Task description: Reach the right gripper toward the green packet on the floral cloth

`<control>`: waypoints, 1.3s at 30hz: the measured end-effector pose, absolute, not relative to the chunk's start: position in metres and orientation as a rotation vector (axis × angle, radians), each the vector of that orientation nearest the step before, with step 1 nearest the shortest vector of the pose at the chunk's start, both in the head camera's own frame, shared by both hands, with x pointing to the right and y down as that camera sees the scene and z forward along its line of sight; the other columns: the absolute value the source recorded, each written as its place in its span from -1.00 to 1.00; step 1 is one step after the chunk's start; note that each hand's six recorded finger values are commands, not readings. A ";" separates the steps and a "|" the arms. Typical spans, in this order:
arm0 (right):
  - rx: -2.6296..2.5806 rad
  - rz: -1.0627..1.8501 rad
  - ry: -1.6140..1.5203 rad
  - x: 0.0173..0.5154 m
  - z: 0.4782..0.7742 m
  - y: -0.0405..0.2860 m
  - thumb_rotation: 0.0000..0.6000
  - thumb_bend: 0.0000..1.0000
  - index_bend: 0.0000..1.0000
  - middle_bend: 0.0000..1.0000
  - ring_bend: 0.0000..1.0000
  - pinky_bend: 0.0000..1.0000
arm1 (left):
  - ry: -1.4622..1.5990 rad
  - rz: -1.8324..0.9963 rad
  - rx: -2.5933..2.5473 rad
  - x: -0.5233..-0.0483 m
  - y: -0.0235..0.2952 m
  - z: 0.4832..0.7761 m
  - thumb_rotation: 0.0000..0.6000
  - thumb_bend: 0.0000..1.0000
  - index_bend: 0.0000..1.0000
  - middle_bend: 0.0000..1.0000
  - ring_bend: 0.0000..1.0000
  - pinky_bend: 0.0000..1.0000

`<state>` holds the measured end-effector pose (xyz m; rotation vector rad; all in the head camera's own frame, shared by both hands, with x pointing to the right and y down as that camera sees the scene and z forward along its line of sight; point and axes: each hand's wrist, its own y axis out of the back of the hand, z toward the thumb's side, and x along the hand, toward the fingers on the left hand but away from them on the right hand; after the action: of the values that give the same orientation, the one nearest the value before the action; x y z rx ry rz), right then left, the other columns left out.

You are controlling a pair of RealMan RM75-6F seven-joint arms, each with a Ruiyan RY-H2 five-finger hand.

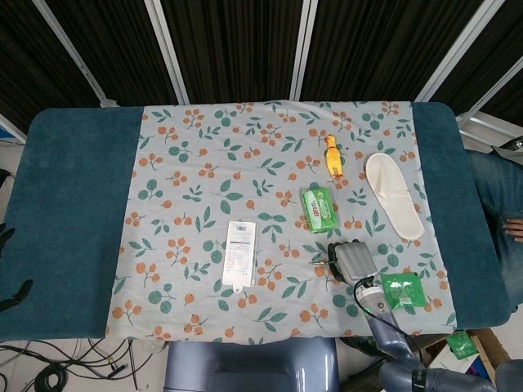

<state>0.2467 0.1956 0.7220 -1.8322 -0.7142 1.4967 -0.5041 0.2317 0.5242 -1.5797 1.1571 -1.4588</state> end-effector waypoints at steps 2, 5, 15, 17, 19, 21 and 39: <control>-1.833 1.501 -0.714 0.247 0.723 0.196 1.00 -0.21 0.24 0.04 0.10 -0.12 | 1.158 -1.458 -1.580 -0.504 0.232 0.524 1.00 -0.45 -0.87 -0.93 -1.00 -1.00; -1.836 1.504 -0.709 0.247 0.724 0.198 1.00 -0.21 0.24 0.04 0.10 -0.12 | 1.156 -1.458 -1.580 -0.504 0.232 0.524 1.00 -0.45 -0.87 -0.93 -1.00 -1.00; -1.836 1.497 -0.709 0.245 0.724 0.199 1.00 -0.21 0.24 0.04 0.10 -0.10 | 1.155 -1.455 -1.583 -0.503 0.232 0.524 1.00 -0.45 -0.87 -0.93 -1.00 -1.00; -1.837 1.498 -0.710 0.245 0.724 0.198 1.00 -0.21 0.24 0.04 0.10 -0.10 | 1.155 -1.455 -1.583 -0.503 0.232 0.524 1.00 -0.45 -0.87 -0.93 -1.00 -1.00; -1.836 1.500 -0.708 0.245 0.724 0.199 1.00 -0.21 0.24 0.04 0.10 -0.10 | 1.155 -1.457 -1.582 -0.503 0.232 0.524 1.00 -0.45 -0.88 -0.93 -1.00 -1.00; -1.837 1.501 -0.705 0.245 0.724 0.199 1.00 -0.21 0.24 0.04 0.10 -0.10 | 1.154 -1.457 -1.582 -0.503 0.232 0.524 1.00 -0.45 -0.88 -0.93 -1.00 -1.00; -1.842 1.491 -0.718 0.242 0.719 0.195 1.00 -0.21 0.24 0.04 0.10 -0.10 | 1.156 -1.455 -1.585 -0.503 0.232 0.524 1.00 -0.45 -0.88 -0.93 -1.00 -1.00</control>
<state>0.2418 0.1946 0.7192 -1.8419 -0.7178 1.4911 -0.5033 0.2318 0.5241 -1.5848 1.1564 -1.4548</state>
